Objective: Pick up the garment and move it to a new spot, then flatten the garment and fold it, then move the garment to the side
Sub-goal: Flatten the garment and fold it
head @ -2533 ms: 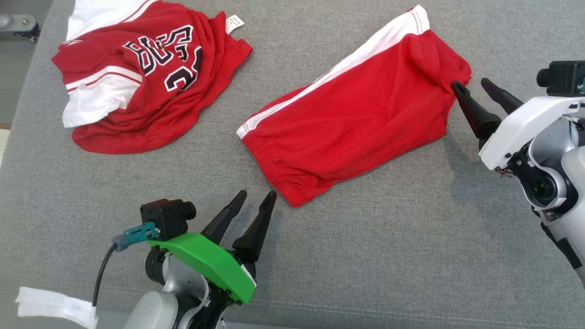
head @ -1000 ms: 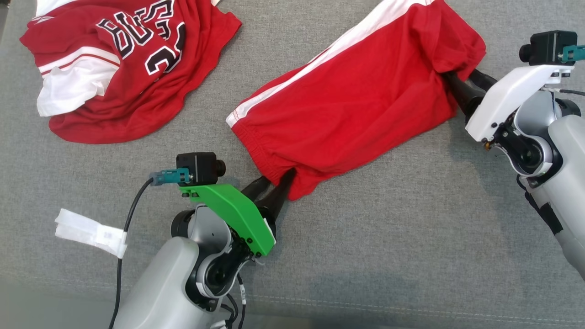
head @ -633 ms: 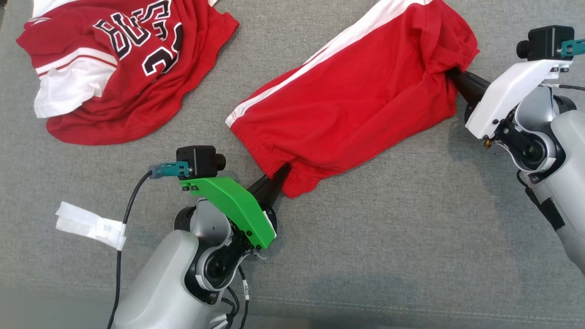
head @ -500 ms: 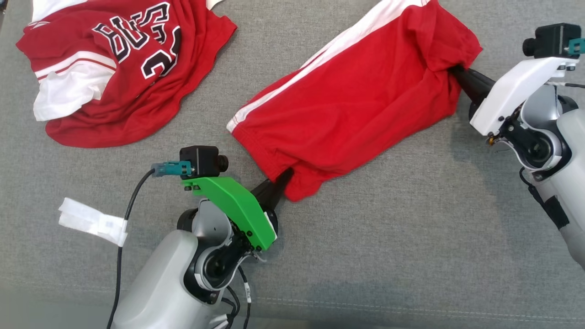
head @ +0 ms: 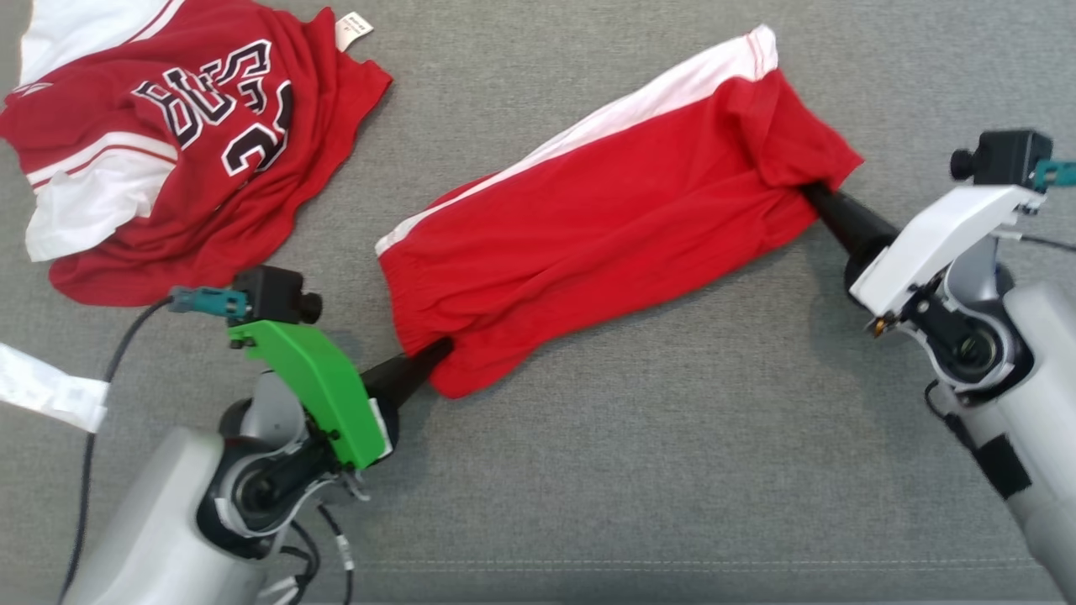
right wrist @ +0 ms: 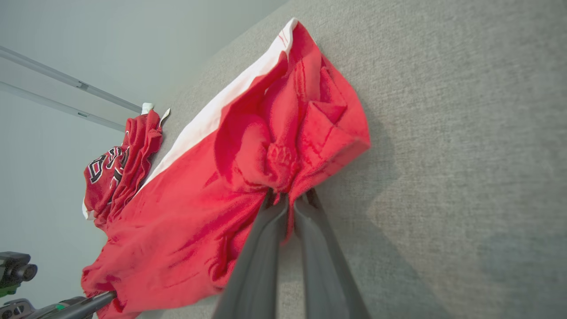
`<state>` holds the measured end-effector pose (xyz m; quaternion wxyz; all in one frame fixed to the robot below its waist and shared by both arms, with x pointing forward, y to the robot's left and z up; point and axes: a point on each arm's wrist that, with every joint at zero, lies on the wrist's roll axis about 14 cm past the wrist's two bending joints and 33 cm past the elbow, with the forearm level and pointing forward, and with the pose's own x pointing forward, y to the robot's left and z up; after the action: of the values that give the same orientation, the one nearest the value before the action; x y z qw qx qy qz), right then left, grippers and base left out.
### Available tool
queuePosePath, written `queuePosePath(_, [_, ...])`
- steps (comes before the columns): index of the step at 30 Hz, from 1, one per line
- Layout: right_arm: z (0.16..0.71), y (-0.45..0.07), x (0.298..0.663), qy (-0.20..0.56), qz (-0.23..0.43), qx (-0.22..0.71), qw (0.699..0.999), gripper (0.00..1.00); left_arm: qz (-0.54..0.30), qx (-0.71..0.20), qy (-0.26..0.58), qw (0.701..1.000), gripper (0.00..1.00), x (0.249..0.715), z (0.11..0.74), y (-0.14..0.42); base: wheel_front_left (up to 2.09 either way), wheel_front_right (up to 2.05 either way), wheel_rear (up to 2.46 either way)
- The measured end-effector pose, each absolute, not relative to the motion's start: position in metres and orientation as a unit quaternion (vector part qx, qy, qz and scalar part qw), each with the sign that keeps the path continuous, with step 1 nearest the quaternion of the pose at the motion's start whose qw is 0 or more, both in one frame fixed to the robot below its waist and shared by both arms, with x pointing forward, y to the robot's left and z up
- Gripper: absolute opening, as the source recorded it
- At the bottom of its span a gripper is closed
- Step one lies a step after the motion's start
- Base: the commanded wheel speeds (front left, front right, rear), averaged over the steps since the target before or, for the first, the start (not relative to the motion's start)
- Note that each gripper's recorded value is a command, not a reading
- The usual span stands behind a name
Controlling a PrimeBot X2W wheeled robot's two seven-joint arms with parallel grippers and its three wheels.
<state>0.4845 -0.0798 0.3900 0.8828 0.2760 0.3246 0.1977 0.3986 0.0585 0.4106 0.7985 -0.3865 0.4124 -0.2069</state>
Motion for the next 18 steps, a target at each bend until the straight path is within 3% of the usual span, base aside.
queuePosePath(8, [0.391,-0.08,0.439,0.308,0.169,0.345,0.871,0.0,-0.224,-0.341,0.444,0.798,0.0,0.389,0.403,0.076,0.0,0.0,0.0])
queuePosePath(18, [0.394,-0.099,0.382,0.276,0.085,0.412,0.864,0.0,-0.282,-0.29,0.504,0.763,0.0,0.362,0.386,0.065,0.0,0.0,0.0])
